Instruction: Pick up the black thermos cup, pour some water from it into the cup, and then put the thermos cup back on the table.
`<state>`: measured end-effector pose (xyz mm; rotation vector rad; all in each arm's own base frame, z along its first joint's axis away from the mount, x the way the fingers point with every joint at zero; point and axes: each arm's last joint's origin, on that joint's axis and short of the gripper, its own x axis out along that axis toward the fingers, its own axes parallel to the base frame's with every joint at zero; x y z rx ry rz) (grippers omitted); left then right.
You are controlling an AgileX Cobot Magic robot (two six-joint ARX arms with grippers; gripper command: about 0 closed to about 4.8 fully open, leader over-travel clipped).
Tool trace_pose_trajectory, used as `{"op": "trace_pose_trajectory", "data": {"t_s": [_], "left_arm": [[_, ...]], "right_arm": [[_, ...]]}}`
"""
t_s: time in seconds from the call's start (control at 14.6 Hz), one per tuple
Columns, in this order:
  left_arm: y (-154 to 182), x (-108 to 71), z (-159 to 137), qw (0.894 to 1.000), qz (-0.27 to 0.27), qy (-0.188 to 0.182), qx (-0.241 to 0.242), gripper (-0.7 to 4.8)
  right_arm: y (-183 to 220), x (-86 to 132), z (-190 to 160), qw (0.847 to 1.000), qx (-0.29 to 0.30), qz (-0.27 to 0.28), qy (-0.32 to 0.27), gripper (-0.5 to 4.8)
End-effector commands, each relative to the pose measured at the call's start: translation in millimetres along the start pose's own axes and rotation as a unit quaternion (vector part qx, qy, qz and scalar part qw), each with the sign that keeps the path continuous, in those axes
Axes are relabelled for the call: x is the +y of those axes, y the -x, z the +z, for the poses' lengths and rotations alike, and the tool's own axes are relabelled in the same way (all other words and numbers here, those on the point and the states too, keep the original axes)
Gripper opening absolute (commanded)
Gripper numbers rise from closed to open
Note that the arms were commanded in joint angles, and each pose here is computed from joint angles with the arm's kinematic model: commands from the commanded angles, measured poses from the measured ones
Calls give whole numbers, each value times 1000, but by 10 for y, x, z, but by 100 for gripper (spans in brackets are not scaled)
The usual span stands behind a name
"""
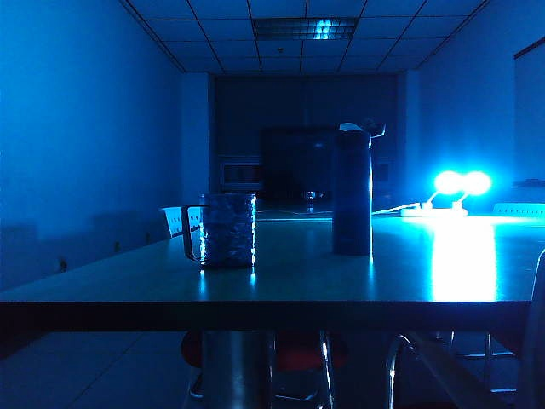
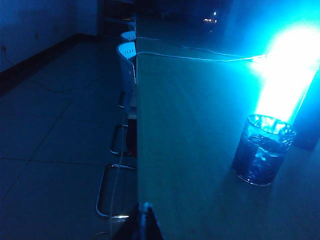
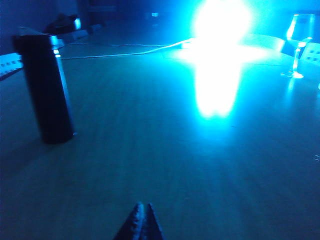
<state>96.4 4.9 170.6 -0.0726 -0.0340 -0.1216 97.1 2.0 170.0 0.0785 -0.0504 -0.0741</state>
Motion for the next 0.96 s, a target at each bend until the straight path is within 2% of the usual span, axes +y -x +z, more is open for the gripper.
{"op": "trace_pose_trajectory", "data": {"t_s": [0.07, 0.96], "left_arm": [[0, -3, 10, 1000, -4, -1, -3, -1], [0, -3, 10, 1000, -4, -1, -3, -1]], "right_arm": [[0, 5, 13, 1000, -6, 6, 15, -1], [0, 4, 6, 1000, -3, 5, 16, -1]]}}
